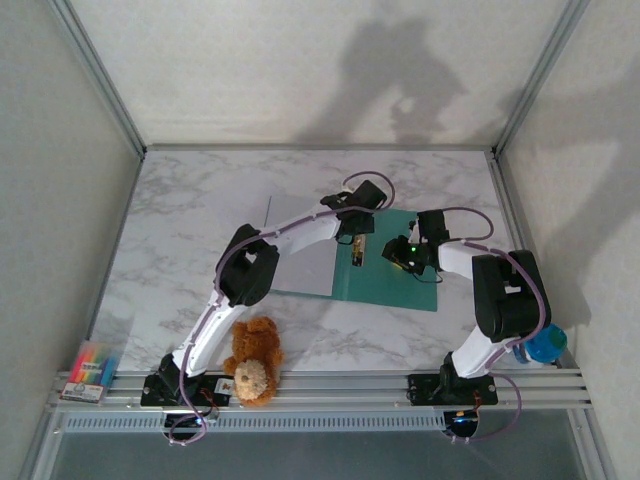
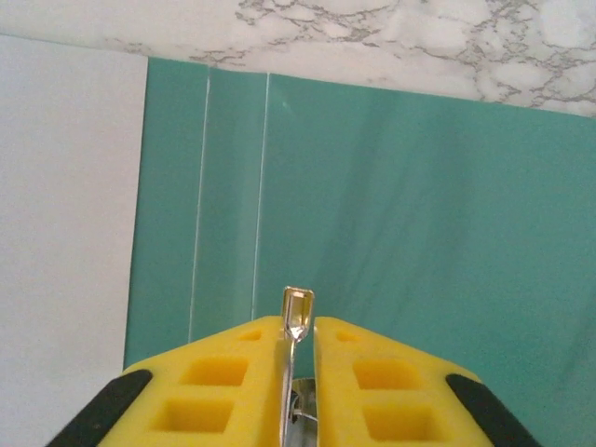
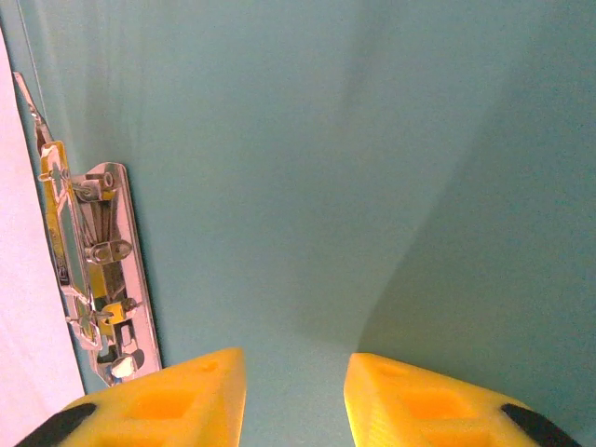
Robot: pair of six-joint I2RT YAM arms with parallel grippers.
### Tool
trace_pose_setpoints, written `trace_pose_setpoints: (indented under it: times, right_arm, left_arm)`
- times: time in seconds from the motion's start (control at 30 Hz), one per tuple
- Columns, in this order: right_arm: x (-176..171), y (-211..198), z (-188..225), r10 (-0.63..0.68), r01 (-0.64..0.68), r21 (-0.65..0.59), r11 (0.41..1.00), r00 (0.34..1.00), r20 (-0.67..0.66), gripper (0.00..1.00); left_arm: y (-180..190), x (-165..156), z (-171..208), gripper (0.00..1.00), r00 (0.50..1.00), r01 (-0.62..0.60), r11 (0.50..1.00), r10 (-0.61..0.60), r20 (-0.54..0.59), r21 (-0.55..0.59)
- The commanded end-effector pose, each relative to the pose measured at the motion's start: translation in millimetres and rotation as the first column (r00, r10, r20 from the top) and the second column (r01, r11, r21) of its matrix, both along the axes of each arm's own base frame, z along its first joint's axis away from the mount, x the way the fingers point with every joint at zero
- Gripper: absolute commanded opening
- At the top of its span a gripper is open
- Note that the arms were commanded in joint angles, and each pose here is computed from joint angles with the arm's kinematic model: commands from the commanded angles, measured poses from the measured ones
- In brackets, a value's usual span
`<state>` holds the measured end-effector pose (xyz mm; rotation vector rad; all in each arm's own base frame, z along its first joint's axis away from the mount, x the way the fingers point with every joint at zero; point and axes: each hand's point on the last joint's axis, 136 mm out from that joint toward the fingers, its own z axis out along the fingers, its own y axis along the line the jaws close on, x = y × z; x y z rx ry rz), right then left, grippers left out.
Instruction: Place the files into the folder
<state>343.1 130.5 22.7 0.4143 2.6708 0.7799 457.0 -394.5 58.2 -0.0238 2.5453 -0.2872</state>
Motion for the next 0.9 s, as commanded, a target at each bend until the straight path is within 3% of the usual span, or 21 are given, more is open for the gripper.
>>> trace_pose_setpoints:
  times: [0.0,0.2,0.33,0.53,0.7,0.87]
  right_arm:
    - [-18.0,-10.4,-22.8,-0.007,0.002,-0.059,0.998,0.995,-0.095,0.35]
    - [-15.3,-11.5,-20.1,-0.011,0.005,-0.068,0.998,0.996,-0.084,0.36]
    - [-12.8,-13.8,-16.6,-0.014,0.008,-0.082,0.997,0.998,-0.063,0.35]
    - [-9.1,-16.4,-15.0,-0.037,0.032,-0.093,0.995,0.998,-0.058,0.35]
    - [-3.0,-20.3,-10.4,-0.047,0.04,-0.12,0.992,0.998,-0.051,0.35]
    - [0.7,-25.1,-10.2,-0.043,0.032,-0.157,0.987,0.997,-0.065,0.36]
  left_arm:
    - [-1.1,3.4,17.8,0.23,1.0,0.017,1.0,-0.017,0.011,-0.001]
    - [8.3,9.1,56.2,0.29,0.998,0.008,1.0,-0.007,0.058,-0.013]
    - [28.0,9.7,87.8,0.42,0.994,-0.026,1.0,0.026,0.105,-0.002]
    - [76.2,4.1,118.9,0.42,0.981,-0.117,0.993,0.121,0.149,-0.031]
    - [131.3,-4.9,114.6,0.43,0.966,-0.215,0.972,0.226,0.126,-0.097]
    - [195.5,-24.6,74.6,0.47,0.94,-0.334,0.928,0.34,0.01,-0.162]
